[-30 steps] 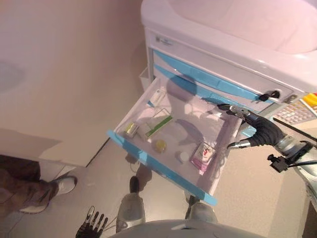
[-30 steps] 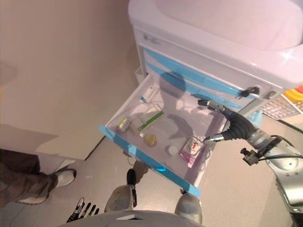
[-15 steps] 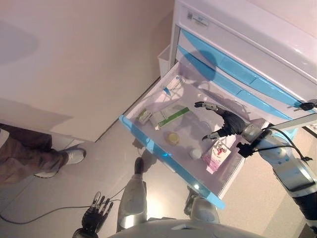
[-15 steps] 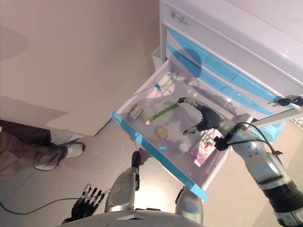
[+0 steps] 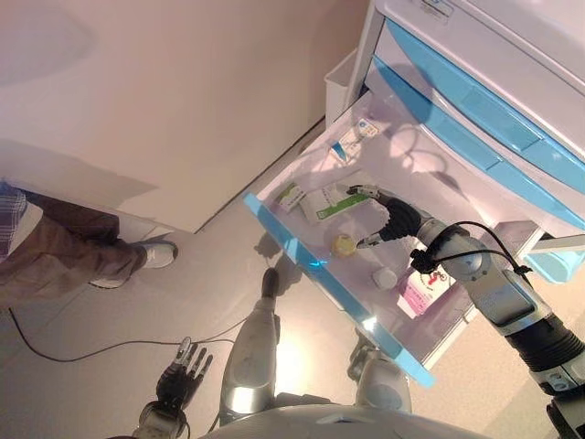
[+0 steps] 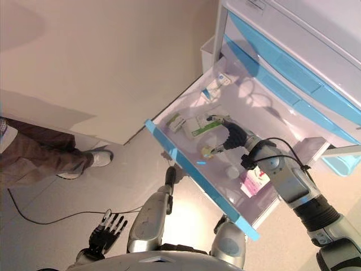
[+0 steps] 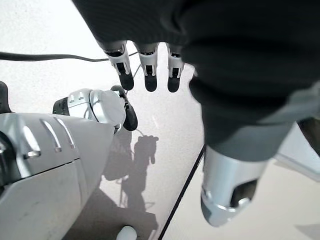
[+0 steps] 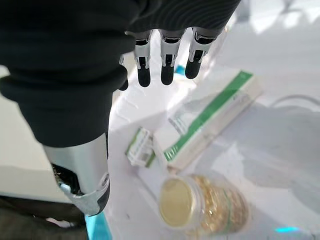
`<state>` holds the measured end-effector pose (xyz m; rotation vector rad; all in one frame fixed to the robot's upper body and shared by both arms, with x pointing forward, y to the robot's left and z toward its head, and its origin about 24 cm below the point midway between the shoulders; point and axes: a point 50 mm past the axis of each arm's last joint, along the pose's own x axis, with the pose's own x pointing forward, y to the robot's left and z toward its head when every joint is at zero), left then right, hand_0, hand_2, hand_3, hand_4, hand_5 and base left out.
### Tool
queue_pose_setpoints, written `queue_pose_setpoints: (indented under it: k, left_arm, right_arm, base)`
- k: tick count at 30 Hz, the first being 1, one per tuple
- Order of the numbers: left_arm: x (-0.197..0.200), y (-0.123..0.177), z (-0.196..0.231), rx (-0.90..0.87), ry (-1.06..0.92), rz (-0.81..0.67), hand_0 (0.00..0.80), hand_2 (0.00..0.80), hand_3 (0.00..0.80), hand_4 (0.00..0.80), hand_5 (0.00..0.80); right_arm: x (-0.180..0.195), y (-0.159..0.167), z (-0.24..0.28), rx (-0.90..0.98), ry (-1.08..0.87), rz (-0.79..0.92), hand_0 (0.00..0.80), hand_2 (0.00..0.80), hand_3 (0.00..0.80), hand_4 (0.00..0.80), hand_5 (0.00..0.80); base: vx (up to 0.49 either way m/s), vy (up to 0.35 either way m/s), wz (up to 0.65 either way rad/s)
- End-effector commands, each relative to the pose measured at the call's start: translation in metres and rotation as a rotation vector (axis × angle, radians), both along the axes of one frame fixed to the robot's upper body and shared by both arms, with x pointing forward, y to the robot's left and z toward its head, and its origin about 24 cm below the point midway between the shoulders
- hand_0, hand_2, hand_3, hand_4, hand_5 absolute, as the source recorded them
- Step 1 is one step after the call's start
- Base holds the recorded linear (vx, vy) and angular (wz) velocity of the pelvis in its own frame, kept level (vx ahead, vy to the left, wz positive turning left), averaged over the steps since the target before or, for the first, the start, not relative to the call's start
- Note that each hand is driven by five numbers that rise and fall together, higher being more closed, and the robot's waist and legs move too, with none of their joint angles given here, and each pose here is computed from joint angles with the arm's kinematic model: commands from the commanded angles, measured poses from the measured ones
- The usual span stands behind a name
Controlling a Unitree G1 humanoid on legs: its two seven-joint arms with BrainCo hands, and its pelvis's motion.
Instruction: Open the drawer and pick up the medicine
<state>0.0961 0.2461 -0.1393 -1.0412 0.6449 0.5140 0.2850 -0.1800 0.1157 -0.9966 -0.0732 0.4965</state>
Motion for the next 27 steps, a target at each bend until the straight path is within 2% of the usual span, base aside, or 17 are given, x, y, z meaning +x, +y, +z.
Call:
queue_pose_setpoints:
  k: [1,11,27]
  left_arm:
    - [-0.003,0.007,0.003,0.032,-0.007,-0.008,0.0,0.0,0.0,0.0,0.0]
    - [0.001,0.007,0.004,0.023,-0.014,-0.005,0.0,0.0,0.0,0.0,0.0]
    - [0.003,0.004,0.003,0.011,-0.01,-0.004,0.0,0.0,0.0,0.0,0.0]
  right_arm:
    - [0.003,0.017,0.014,-0.006,-0.065,0.068,0.0,0.0,0.0,0.0,0.0]
    - [0.005,0.023,-0.002,-0.101,-0.015,0.08,0.0,0.0,0.0,0.0,0.0]
    - [0.009,0.013,-0.027,-0.201,0.021,0.021,0.0,0.0,0.0,0.0,0.0]
  base:
    - [0.0,0.0,0.0]
    - [0.0,0.0,0.0]
    - [0.0,0.0,0.0]
